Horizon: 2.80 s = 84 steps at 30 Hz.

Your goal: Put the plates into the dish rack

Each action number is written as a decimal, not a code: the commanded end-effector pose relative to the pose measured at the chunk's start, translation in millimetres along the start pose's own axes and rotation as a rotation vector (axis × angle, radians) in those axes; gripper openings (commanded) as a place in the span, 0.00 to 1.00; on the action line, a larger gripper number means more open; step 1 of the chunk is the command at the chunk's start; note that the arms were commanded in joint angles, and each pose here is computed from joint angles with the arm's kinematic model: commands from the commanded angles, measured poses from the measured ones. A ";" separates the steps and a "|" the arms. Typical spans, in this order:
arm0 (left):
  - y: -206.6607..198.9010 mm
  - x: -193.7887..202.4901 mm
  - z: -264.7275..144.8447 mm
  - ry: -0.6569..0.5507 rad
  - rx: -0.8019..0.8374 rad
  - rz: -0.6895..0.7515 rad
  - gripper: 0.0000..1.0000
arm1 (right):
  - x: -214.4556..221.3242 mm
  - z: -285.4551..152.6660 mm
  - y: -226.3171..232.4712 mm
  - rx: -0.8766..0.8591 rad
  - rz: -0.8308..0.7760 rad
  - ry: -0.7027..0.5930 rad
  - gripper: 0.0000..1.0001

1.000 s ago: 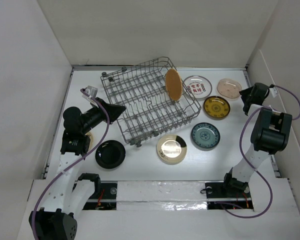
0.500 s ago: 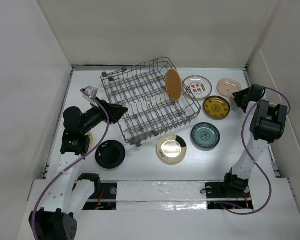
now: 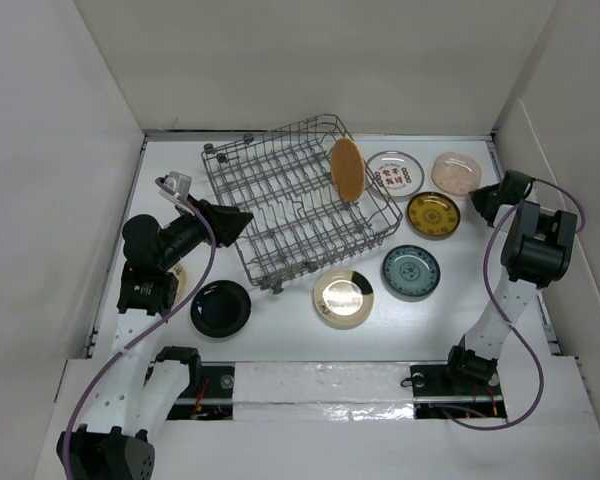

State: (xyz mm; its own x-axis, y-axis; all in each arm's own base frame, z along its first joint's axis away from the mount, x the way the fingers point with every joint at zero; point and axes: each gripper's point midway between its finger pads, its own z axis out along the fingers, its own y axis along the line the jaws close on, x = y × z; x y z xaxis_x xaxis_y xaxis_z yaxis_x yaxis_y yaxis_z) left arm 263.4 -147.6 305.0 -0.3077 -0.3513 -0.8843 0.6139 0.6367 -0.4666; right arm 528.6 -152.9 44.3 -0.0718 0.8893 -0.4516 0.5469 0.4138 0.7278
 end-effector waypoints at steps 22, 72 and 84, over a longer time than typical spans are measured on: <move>-12.5 -30.5 -6.6 -0.087 -0.015 0.083 0.72 | 93.0 -260.1 358.5 -0.341 -1.041 -0.520 0.00; -6.9 -22.0 -0.1 -0.058 -0.016 0.051 0.99 | 275.1 -183.9 256.5 0.026 -1.408 -0.328 0.11; -10.1 -22.9 -1.7 -0.065 -0.005 0.056 0.99 | 286.3 -201.2 256.4 -0.036 -1.310 -0.337 0.43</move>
State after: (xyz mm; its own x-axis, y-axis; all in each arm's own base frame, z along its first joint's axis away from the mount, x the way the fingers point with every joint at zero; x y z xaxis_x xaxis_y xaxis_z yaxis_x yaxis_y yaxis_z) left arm 267.3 -142.0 298.3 -0.3074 -0.3534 -0.8835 0.5666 0.6779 -0.4683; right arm 477.9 249.6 149.3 -0.4237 -0.3950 -0.8151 0.1119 0.8702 -0.4799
